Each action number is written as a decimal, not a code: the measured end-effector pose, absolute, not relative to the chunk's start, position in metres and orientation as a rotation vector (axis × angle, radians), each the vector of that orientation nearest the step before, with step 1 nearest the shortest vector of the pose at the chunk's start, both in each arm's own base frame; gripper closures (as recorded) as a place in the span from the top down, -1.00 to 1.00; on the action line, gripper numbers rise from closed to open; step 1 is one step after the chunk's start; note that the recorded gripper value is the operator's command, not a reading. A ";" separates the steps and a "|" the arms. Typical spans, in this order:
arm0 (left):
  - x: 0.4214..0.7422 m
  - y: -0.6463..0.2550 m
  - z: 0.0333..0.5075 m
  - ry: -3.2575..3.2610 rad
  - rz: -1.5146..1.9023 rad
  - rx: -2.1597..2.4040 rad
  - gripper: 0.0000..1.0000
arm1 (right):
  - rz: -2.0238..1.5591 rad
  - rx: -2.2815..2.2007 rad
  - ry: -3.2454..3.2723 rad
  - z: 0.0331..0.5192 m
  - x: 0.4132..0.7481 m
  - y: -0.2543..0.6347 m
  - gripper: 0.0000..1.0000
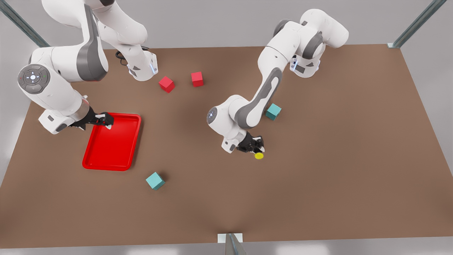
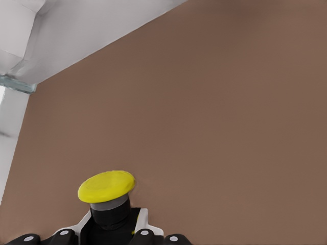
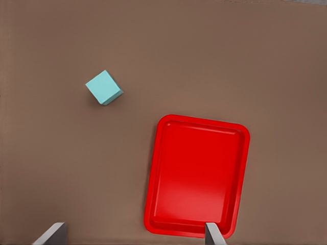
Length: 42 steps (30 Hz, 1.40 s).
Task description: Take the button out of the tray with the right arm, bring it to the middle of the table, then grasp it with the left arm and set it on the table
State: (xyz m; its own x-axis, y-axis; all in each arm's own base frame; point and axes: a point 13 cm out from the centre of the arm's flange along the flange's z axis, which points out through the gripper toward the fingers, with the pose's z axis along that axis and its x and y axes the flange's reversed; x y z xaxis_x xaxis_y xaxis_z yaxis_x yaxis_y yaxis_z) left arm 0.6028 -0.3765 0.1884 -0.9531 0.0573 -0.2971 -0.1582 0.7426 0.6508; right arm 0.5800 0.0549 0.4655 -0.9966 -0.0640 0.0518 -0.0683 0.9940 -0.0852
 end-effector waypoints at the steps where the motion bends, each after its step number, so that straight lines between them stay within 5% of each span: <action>1: 0.610 -0.370 0.188 2.563 1.050 -0.161 -0.03 | 0.136 0.113 -3.088 0.465 0.580 0.058 1.00; 12: 0.616 -0.299 0.118 1.964 1.057 -0.747 -0.03 | 0.152 0.198 -3.062 0.452 0.579 0.084 1.00; 28: 0.621 -0.255 0.049 1.562 0.828 -1.015 -0.01 | 0.192 0.259 -3.040 0.441 0.579 0.098 1.00; 29: 0.622 -0.254 0.048 1.549 0.814 -1.028 0.20 | 0.193 0.261 -3.039 0.440 0.579 0.098 1.00; 30: 0.623 -0.253 0.048 1.535 0.800 -1.041 1.00 | 0.193 0.264 -3.038 0.440 0.579 0.099 1.00; 42: 0.627 -0.252 0.050 1.425 0.674 -1.157 1.00 | 0.247 0.315 -3.014 0.429 0.582 0.108 1.00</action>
